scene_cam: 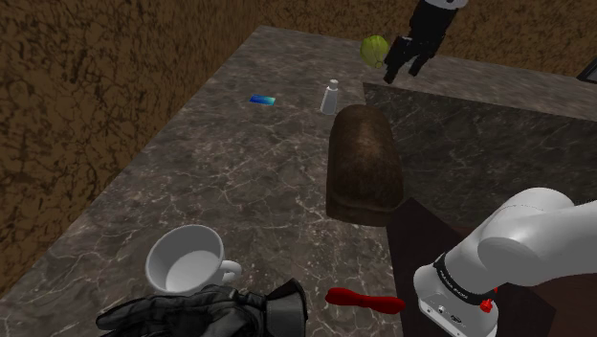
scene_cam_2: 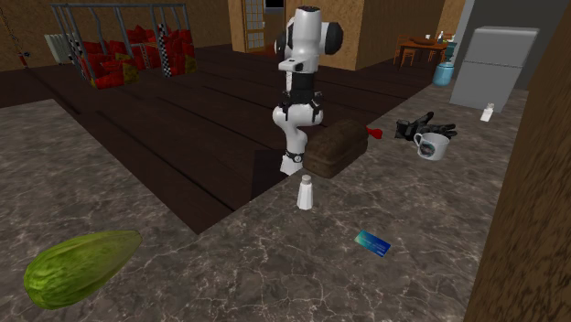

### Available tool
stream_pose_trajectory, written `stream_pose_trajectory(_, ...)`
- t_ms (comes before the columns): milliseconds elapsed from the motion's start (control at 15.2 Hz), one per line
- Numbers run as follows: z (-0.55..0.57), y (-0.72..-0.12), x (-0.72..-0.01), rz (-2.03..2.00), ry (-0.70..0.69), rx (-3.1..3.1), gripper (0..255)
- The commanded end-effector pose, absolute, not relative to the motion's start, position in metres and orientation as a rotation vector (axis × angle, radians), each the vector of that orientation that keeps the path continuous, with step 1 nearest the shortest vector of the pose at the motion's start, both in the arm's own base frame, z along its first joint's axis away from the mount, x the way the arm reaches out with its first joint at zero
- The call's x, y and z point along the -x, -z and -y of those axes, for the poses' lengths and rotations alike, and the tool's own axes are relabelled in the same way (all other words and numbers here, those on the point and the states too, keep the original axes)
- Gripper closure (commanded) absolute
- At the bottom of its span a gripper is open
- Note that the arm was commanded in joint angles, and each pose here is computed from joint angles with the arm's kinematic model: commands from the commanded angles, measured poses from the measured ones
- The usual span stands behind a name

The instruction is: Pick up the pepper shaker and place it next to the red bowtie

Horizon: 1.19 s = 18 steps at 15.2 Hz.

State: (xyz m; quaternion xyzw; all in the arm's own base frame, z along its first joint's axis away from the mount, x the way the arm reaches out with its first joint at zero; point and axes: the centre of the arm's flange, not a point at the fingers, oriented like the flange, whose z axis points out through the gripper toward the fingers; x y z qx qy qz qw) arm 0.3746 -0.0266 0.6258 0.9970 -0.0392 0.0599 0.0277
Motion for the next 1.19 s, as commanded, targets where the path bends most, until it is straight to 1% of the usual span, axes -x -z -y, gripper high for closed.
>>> stream_pose_trajectory(0,0.023,-0.613,-0.403,0.139,-0.165,-3.073,0)
stream_pose_trajectory(990,0.015,-0.538,-0.602,0.270,-0.016,-3.029,0)
stream_pose_trajectory(1122,0.016,-0.533,-0.602,0.270,-0.016,-3.029,0)
